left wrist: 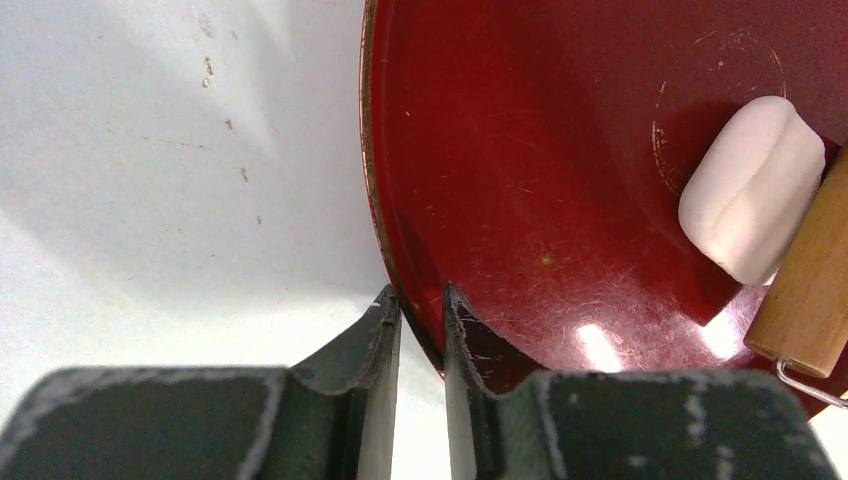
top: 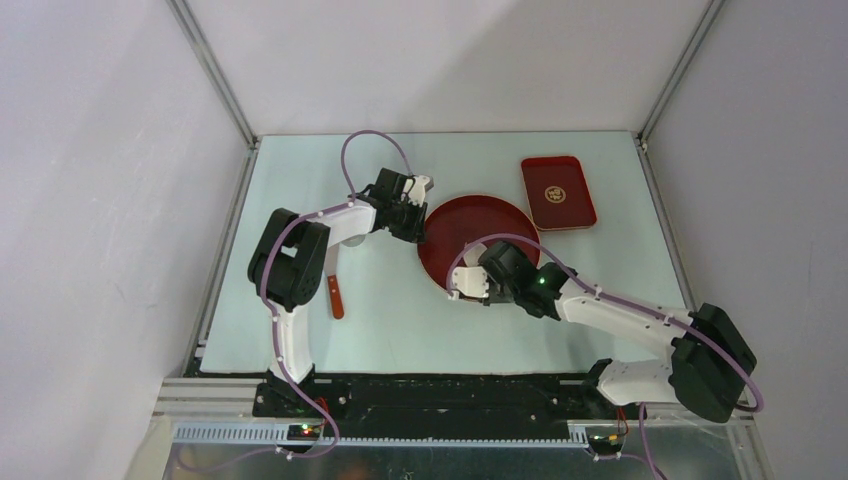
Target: Roll out the dumpling wrappers from the dough
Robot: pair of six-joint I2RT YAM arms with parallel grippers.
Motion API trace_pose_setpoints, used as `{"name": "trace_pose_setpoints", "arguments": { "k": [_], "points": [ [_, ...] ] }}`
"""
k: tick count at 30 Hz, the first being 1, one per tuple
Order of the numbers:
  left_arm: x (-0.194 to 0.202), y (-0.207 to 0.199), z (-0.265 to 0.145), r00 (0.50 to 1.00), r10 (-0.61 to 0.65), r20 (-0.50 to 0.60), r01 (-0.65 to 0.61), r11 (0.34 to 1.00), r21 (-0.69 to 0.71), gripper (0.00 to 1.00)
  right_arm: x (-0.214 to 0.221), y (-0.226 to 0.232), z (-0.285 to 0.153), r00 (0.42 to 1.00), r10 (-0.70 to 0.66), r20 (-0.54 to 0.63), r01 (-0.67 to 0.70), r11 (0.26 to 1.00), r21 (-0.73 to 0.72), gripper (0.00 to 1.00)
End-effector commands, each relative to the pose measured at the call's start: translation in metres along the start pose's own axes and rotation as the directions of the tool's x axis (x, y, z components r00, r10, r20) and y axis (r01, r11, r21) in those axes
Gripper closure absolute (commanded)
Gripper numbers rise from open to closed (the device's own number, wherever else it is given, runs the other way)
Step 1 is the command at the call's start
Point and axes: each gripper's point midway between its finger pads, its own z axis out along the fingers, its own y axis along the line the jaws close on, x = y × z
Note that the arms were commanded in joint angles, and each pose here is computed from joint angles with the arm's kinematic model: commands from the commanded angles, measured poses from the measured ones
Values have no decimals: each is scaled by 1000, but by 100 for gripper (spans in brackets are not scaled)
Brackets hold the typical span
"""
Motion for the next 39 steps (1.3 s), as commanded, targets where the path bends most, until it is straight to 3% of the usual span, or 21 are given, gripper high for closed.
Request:
{"name": "trace_pose_setpoints", "arguments": {
  "k": [1,14,22,26,32,39],
  "points": [
    [0,8,2,1000,2,-2,-2,1000,-17,77,5,42,0,1000,-8,16,10,988,-155,100],
    [0,8,2,1000,2,-2,-2,1000,-17,77,5,63,-6,996,-86,32,91,973,-212,100],
    [0,8,2,1000,1,-2,-1,1000,-18,77,2,43,-16,993,-96,67,104,987,-126,100],
    [0,8,3,1000,2,-3,-2,1000,-18,77,-4,-6,-22,996,-36,77,31,997,72,100],
    [0,9,2,1000,1,-2,-1,1000,-20,76,-27,-96,-56,973,93,209,-157,937,313,100],
    [0,9,2,1000,2,-1,-2,1000,-19,76,-31,-109,-36,991,36,129,-79,935,346,100]
  ]
}}
